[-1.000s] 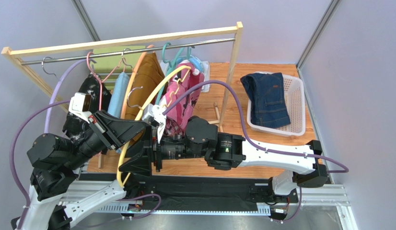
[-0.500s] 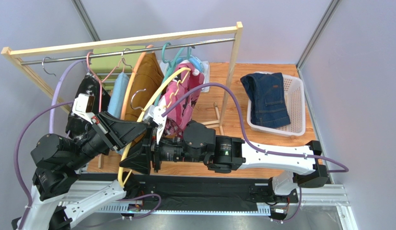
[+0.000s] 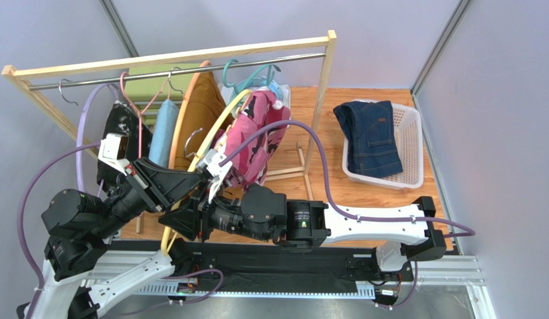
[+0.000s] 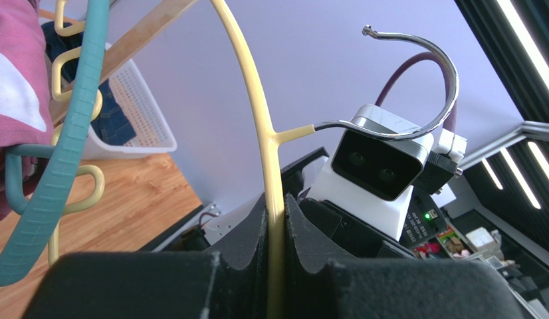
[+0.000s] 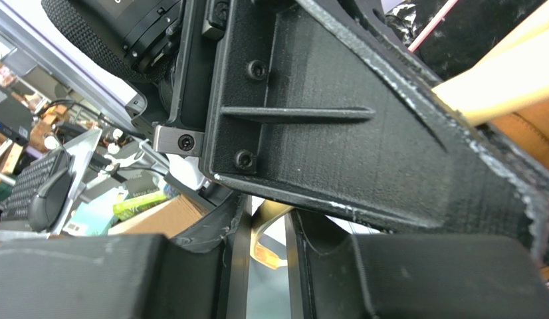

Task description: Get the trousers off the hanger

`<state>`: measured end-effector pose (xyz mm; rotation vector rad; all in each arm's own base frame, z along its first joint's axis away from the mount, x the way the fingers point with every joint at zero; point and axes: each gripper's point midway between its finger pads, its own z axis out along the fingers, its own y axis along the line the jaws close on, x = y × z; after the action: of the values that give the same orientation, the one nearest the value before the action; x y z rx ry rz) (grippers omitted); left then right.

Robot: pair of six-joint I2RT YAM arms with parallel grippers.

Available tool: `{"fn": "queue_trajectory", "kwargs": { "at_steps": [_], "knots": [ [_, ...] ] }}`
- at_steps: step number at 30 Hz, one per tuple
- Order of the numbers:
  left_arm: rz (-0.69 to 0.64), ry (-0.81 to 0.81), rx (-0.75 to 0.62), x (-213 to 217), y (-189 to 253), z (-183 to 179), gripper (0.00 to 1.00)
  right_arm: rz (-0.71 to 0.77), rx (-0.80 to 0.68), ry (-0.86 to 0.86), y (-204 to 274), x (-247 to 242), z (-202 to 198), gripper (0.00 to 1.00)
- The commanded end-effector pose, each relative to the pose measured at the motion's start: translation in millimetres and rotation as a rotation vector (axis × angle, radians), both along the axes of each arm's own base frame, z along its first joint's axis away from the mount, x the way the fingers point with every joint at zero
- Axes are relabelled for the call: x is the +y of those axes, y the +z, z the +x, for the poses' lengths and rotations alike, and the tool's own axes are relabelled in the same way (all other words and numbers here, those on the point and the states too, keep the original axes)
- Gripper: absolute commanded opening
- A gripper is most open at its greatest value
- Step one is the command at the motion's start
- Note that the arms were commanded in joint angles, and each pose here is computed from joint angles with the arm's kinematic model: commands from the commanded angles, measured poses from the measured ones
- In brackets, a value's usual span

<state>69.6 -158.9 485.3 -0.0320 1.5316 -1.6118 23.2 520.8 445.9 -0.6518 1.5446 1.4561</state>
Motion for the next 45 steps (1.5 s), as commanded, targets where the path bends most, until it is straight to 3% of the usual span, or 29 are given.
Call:
{"fn": "queue_trajectory", "kwargs": {
  "at_steps": [1,5,6,7,10,12,16,29,36,45],
  "knots": [
    [-0.081,-0.109,-0.047,-1,26,-23,0.0,-0.066,0.012,-0.166,-32,3,30,0.0],
    [-0.073,-0.142,-0.045,-1,23,-30,0.06,-0.076,0.053,-0.143,-38,-14,19,0.0],
    [-0.071,-0.145,-0.044,0,22,-31,0.12,-0.08,0.06,-0.143,-39,-19,16,0.0],
    [-0.074,-0.149,-0.042,0,20,-32,0.27,-0.076,0.068,-0.124,-34,-28,8,0.0],
    [-0.086,-0.165,-0.047,4,19,-39,0.55,-0.089,0.128,-0.075,-35,-42,-7,0.0],
    [-0.084,-0.182,-0.055,5,18,-43,0.67,-0.098,0.172,-0.057,-39,-49,-14,0.0],
    [-0.066,-0.223,-0.073,4,13,-52,0.78,-0.126,0.228,0.0,-46,-66,-35,0.0],
    [0.085,-0.182,-0.129,24,-19,-63,0.79,-0.217,0.463,0.215,-72,-132,-76,0.0],
    [0.22,-0.285,-0.173,3,-44,-65,0.72,-0.144,0.459,0.248,-45,-146,-52,0.0],
    [0.353,-0.287,-0.198,-11,-67,-50,0.66,-0.03,0.454,0.192,3,-146,26,0.0]
  ]
}}
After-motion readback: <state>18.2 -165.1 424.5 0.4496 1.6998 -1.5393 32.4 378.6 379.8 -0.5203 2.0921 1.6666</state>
